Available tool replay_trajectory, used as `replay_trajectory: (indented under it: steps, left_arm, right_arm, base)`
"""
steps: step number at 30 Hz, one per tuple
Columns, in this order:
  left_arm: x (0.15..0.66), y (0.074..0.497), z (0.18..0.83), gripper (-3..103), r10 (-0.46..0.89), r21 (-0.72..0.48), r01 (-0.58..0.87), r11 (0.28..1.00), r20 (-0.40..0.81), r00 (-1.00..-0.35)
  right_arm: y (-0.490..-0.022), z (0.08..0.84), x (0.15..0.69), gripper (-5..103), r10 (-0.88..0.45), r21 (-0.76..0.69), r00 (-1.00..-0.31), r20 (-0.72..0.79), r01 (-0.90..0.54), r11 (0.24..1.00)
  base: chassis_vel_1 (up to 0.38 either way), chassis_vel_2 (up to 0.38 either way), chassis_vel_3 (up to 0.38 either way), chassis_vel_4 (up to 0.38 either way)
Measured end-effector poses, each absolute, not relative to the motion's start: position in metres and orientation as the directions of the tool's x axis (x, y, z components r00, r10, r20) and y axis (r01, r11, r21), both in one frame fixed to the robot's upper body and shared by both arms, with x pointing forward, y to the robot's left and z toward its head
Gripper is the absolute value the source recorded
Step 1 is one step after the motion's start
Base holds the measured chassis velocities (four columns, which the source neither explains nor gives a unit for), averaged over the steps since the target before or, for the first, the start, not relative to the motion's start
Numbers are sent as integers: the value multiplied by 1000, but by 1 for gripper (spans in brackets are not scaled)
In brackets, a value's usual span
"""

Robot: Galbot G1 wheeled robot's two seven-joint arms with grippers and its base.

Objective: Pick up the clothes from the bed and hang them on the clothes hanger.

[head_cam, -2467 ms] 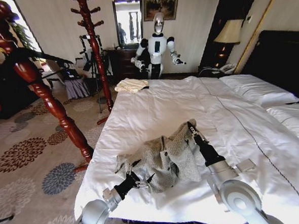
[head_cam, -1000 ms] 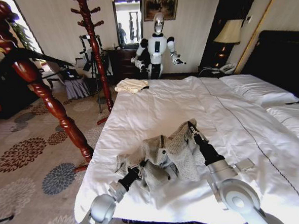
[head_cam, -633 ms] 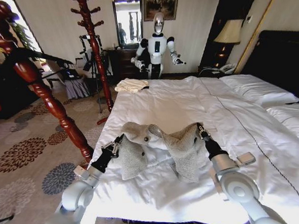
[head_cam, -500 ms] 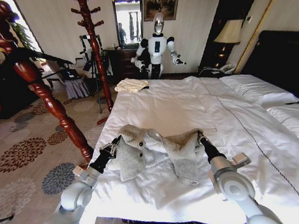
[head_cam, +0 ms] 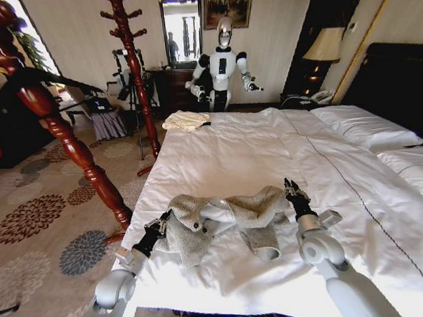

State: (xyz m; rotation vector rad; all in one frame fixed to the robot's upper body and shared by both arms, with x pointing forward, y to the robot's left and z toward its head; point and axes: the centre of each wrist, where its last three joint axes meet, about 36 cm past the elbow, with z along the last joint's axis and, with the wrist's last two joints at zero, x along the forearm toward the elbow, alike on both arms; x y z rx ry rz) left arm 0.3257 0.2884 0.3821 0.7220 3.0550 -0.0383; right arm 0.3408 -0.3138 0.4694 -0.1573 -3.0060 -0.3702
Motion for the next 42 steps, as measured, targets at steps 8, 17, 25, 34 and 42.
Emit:
replay_trajectory:
  steps: [8,17,25,34,42]
  left_arm:
    - [325,291,383,0,419,-16,419,908,-15,-908]
    - [326,294,386,0,393,-30,394,919,-31,-919]
    - [325,293,391,0,386,-37,388,921,-41,-922]
    - [318,297,395,0,368,-33,370,929,-39,-929]
    - [312,304,399,0,353,-25,354,935,-34,-935]
  right_arm:
    - [-287,510,272,70,30,-103,-862,506,-26,994]
    - [-266,512,225,99,-18,-326,-796,605,-269,906]
    - [-292,467,223,100,-100,-497,-834,543,-415,762]
    - [-291,433,218,100,-70,-513,-824,562,-414,752]
    - [-288,405,217,103,-92,-517,-857,507,-388,763]
  base:
    - [0,0,0,0]
    - [0,0,0,0]
    - [0,0,0,0]
    - [0,0,0,0]
    - [0,0,0,0]
